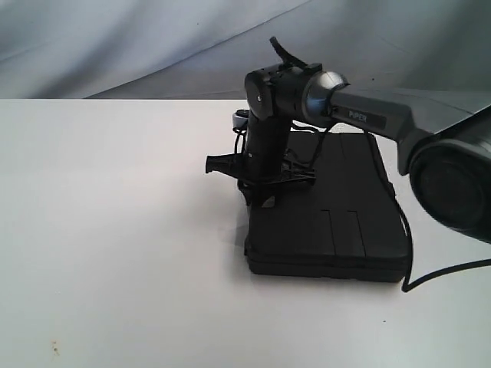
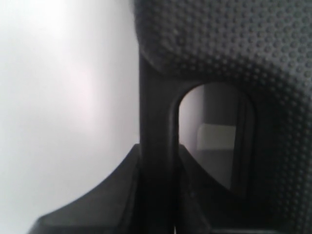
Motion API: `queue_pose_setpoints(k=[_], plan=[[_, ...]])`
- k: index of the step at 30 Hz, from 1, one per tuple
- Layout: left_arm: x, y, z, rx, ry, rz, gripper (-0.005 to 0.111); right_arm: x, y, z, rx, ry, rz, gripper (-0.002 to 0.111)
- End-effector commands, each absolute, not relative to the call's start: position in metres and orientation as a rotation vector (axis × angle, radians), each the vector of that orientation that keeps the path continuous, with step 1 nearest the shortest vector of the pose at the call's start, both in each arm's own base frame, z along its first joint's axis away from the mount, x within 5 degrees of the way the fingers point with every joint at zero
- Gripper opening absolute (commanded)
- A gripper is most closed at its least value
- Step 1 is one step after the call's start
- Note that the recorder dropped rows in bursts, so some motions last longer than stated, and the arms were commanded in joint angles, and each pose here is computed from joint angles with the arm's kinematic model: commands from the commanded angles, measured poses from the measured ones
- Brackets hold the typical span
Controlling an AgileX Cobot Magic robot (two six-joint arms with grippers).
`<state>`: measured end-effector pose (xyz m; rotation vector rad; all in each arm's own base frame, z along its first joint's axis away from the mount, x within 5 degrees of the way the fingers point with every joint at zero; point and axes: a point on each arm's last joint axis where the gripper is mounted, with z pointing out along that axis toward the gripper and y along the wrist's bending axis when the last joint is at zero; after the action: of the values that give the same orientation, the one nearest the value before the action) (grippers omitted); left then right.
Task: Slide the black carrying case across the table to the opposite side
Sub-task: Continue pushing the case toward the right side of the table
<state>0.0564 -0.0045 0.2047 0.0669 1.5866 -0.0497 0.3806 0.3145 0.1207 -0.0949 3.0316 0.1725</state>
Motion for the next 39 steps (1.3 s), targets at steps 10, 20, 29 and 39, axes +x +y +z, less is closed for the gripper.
queue_pose_setpoints(k=[10, 20, 29, 39], plan=[[0.056, -0.005, 0.204, 0.075, 1.585, -0.054, 0.0, 0.383, 0.258, 0.125, -0.085, 3.015, 0.139, 0.0], [0.056, -0.005, 0.204, 0.075, 1.585, -0.054, 0.0, 0.389, 0.234, 0.127, -0.134, 2.998, 0.135, 0.0], [0.056, -0.005, 0.204, 0.075, 1.585, -0.054, 0.0, 0.388, 0.239, 0.127, -0.104, 3.003, 0.22, 0.0], [0.056, -0.005, 0.204, 0.075, 1.585, -0.054, 0.0, 0.384, 0.249, 0.128, -0.122, 2.992, 0.247, 0.0]])
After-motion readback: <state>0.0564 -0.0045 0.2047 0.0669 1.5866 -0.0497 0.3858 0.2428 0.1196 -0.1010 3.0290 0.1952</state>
